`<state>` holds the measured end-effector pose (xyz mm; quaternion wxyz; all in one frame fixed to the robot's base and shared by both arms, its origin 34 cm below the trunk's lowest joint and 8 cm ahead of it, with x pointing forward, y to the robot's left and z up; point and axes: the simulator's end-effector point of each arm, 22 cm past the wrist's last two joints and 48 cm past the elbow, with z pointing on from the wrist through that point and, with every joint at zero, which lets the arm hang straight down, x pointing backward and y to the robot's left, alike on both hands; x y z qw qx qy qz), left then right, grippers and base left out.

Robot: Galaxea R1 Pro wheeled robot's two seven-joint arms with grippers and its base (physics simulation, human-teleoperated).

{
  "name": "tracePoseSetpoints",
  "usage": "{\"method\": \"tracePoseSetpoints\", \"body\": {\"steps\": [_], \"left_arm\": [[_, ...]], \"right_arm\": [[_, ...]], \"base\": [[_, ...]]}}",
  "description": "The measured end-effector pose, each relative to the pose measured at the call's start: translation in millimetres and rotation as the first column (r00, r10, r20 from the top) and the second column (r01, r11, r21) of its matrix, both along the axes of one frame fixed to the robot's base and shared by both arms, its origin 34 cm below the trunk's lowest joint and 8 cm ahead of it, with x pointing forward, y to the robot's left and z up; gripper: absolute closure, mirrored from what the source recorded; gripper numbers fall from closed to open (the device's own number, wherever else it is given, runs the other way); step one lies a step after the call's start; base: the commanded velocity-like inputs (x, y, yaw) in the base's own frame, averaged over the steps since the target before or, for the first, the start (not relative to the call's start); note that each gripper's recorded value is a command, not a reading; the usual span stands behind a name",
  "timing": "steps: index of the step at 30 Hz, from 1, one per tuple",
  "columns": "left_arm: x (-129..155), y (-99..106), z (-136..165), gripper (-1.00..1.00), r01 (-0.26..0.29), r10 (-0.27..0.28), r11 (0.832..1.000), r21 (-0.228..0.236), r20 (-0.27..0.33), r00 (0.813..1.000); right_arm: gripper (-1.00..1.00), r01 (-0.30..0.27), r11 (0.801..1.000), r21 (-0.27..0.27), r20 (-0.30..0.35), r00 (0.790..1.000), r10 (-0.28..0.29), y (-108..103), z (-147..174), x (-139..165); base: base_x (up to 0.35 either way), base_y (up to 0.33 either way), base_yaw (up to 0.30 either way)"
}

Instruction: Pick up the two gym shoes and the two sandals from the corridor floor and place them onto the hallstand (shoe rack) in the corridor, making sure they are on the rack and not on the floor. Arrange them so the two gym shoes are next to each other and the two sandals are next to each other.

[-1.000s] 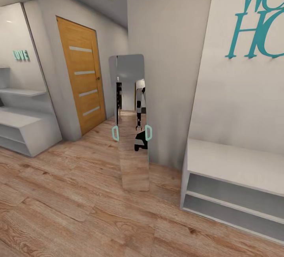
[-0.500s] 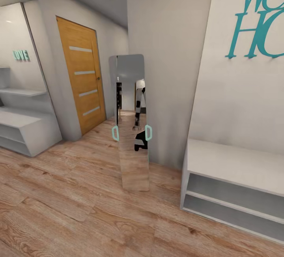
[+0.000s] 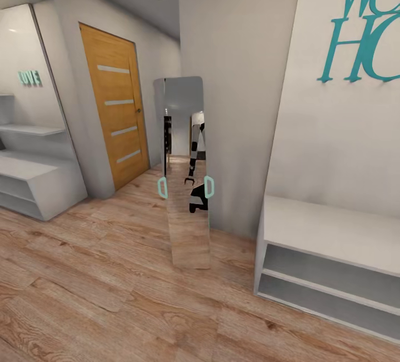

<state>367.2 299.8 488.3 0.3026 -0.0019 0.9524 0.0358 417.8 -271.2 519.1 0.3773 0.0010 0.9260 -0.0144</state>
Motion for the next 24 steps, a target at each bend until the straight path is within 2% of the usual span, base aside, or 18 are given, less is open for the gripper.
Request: {"method": "tracePoseSetpoints", "body": {"steps": [8, 11, 24], "left_arm": [[56, -1, 20, -1.0, -0.003, 0.003, 1.0, -0.002, 0.089, 0.996], [68, -1, 25, -1.0, -0.004, 0.004, 1.0, -0.003, 0.108, 0.994], [77, -5, 28, -1.0, -0.006, 0.008, 1.0, -0.011, 0.123, 0.992]], "right_arm": [[-1.0, 0.0, 1.0, -0.001, 0.047, 0.999, 0.0, -1, 12, 18], [-1.0, -0.001, 1.0, -0.001, 0.049, 0.999, 0.001, -1, 13, 19], [-1.0, -0.006, 1.0, 0.0, 0.055, 0.998, 0.006, 0, 14, 21]], "base": [[0.0, 0.0, 0.0], [0.0, 0.0, 0.0], [0.0, 0.0, 0.0]]}}
